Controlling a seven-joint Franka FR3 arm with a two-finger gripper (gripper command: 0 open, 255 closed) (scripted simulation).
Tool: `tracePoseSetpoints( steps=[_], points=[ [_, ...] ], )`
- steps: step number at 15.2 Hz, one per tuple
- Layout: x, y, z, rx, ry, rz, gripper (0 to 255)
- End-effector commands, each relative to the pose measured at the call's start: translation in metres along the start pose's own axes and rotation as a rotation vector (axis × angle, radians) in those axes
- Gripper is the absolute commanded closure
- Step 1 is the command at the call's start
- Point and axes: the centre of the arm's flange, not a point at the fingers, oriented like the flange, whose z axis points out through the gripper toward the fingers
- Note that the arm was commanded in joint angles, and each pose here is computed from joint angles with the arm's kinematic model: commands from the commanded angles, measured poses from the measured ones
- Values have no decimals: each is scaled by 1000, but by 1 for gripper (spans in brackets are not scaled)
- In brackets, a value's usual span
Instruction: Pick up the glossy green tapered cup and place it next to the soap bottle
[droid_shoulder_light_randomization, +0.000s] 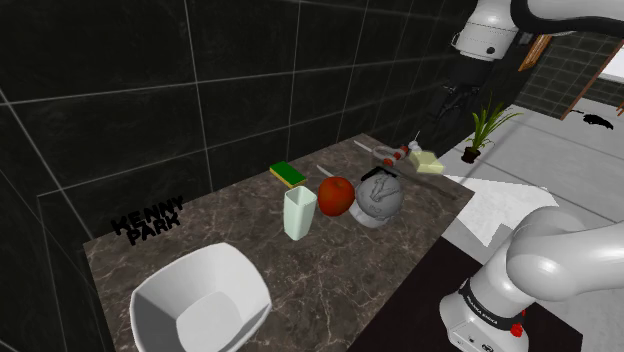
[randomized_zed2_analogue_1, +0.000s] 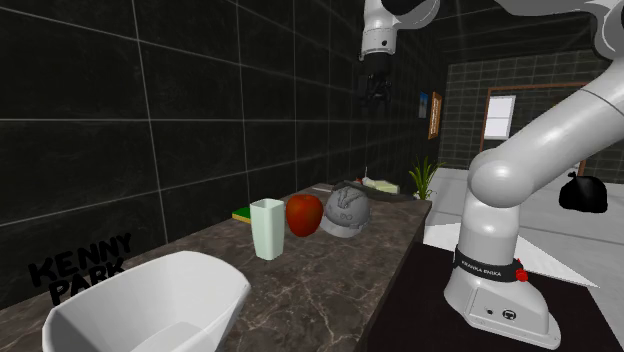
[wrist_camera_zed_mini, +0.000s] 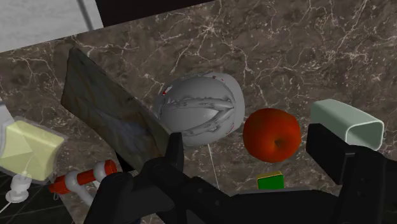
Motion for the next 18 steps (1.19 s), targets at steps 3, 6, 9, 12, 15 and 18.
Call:
tracePoseSetpoints(
  steps=[3, 6, 9, 12, 15, 18],
  points=[
    [10, -21, 14, -2, 3, -11, 0],
    [24, -51, 34, -5, 7, -28, 0],
    [37, -83, 55, -8, 12, -45, 0],
    [50, -114, 76, -11, 16, -61, 0],
    [63, -145, 96, -14, 21, -78, 0],
    [75, -177, 117, -17, 25, -95, 0]
  ],
)
